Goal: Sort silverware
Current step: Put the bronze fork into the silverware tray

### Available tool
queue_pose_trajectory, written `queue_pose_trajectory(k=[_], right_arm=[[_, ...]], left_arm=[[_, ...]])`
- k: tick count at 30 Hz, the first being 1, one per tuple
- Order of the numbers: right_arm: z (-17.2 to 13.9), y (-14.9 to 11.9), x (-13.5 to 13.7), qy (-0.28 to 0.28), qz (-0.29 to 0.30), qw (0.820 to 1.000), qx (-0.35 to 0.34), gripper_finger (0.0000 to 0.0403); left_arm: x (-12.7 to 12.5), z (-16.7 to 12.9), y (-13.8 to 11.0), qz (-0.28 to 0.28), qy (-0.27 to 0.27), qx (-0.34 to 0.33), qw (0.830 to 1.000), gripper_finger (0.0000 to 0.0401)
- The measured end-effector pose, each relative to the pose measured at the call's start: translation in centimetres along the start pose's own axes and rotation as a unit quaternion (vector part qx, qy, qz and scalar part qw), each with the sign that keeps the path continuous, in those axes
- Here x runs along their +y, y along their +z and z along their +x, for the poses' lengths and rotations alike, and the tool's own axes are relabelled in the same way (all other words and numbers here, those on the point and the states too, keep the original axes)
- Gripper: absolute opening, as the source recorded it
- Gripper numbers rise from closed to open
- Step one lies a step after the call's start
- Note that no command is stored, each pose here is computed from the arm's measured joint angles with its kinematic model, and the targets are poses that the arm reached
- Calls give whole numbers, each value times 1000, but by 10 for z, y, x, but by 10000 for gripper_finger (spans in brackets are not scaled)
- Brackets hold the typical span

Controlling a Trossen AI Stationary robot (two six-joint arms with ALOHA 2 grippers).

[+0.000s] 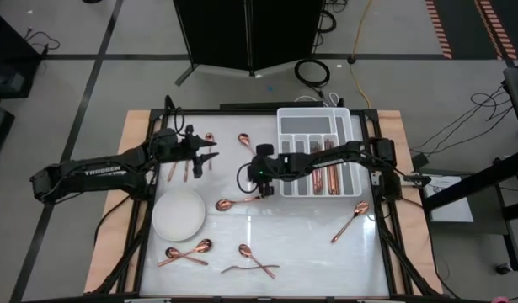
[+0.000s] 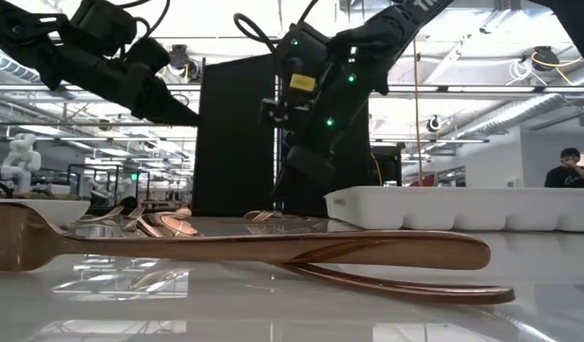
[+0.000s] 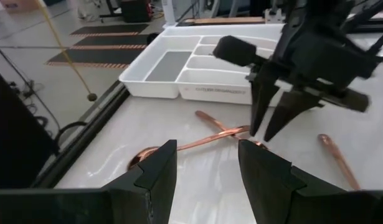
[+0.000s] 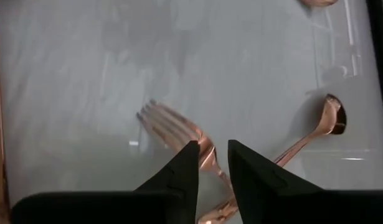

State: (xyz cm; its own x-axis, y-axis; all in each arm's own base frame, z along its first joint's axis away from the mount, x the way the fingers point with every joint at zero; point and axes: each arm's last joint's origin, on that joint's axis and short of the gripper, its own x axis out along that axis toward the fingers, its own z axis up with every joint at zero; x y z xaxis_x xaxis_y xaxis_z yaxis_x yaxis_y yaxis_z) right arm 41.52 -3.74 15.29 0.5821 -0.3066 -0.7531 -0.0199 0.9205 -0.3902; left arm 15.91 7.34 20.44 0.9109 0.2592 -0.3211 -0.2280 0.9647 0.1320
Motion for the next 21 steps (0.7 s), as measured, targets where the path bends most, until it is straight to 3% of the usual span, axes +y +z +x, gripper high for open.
queue_pose_trajectory(k=[7,14,21], right_arm=[[0,-4,0,-14,-74,997,26,77],[24,-13,10,-14,-134,990,41,77],[37,-12,12,-40,-151,988,19,77]], left_arm=[[-1,0,-1,-5,-7,2,1000,171],[0,0,0,-5,-7,-1,1000,171],[0,0,0,-4,-7,-1,1000,171]])
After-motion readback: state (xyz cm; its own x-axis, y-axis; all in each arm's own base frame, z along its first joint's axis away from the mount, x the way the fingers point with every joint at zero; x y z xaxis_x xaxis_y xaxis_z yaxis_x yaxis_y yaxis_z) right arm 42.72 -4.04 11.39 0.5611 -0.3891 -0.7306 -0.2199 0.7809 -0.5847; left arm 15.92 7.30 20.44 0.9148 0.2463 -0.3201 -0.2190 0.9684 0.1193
